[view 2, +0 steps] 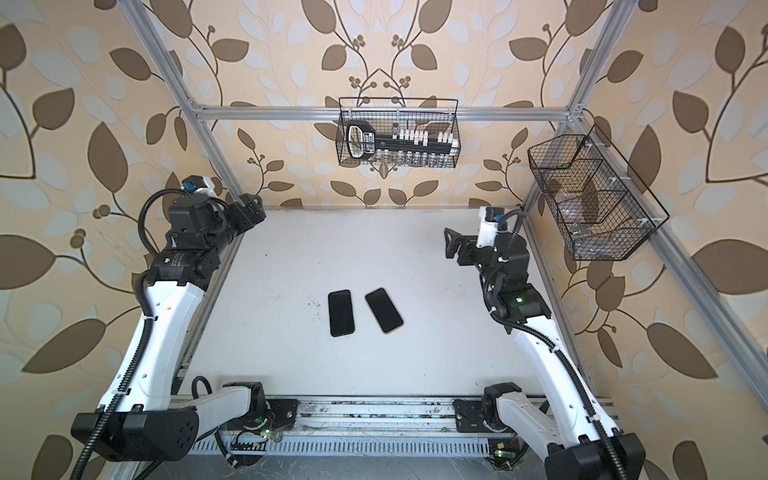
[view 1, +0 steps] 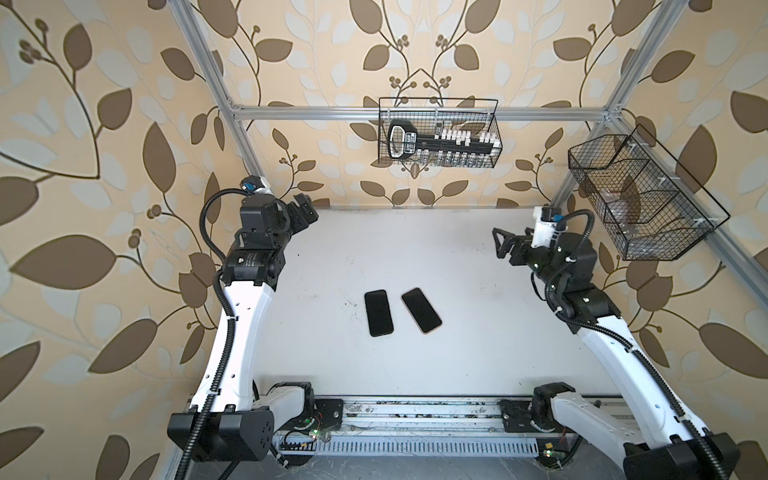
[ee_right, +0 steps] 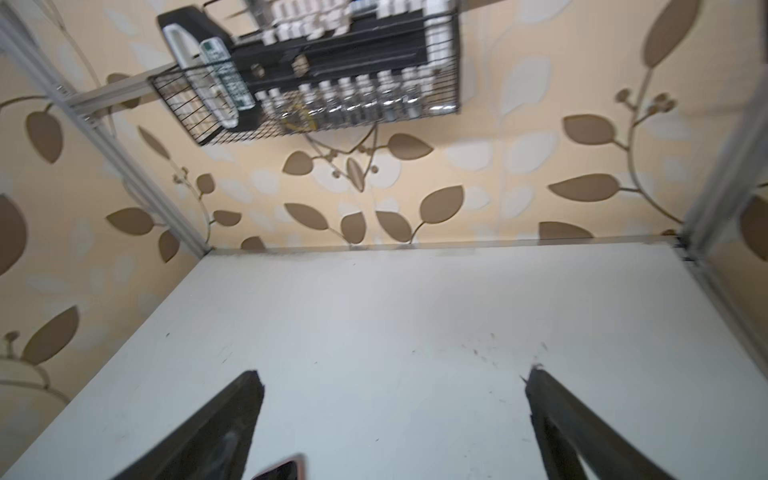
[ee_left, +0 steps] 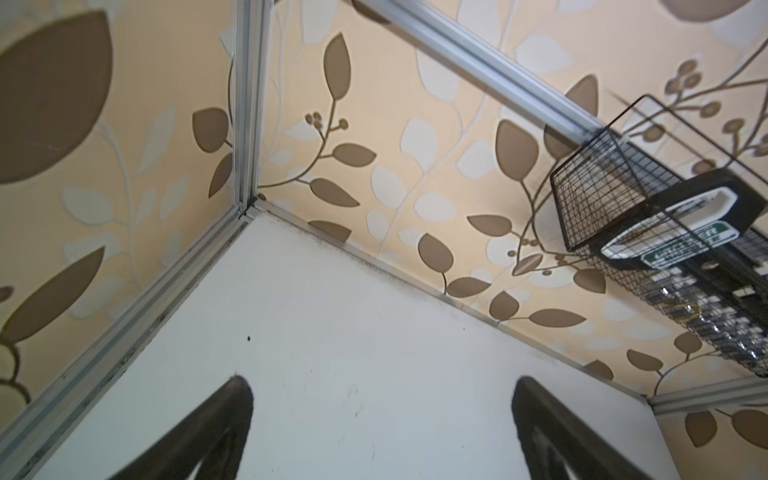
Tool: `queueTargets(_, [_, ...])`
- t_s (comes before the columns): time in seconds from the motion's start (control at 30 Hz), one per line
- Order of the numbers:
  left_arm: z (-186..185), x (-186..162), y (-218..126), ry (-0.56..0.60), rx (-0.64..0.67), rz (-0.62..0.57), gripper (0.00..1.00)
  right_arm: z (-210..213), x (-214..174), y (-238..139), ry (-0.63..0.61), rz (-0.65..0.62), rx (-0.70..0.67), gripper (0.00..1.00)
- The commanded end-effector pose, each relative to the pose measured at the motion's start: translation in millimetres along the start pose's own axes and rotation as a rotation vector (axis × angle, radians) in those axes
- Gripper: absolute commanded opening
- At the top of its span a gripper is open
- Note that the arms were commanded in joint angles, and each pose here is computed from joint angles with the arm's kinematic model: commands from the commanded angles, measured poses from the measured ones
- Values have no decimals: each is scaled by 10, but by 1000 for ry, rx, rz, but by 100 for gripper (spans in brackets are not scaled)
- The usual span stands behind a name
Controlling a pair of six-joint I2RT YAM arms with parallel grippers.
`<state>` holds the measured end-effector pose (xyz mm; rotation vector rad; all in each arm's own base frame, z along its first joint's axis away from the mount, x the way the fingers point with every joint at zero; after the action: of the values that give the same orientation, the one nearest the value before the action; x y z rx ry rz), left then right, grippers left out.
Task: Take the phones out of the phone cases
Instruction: 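Move the right gripper down over the pink-cased phone while the left arm holds position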
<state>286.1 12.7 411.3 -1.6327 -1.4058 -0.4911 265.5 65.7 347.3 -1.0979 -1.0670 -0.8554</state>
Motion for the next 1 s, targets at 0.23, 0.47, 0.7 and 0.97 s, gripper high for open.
queueTargets(0.23, [347,-717,632,-52,129,554,99,1083,-1017,292,-285,563,99,100])
queueTargets(0.47, [404,-753,632,-76,139,573,99,1413,-1541,462,-345,719,128,100])
queueTargets(0.7, [429,-729,581,-84,132,551,99,1594,-1836,655,-354,800,142,99])
queueTargets(0.97, [448,-743,605,-103,125,566,99,1721,-1968,773,-377,823,114,98])
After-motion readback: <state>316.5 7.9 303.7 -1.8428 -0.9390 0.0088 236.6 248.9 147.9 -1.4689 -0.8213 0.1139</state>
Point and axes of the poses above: each gripper's point midway between its finger pads, its own y axis out along the fingers, its own z axis along the line the jaws close on, x = y × z, the point moved 10 cm from there along -y, back along the fingers, and after that the axes turned 7 degrees about -y, right-handed, at the moved point
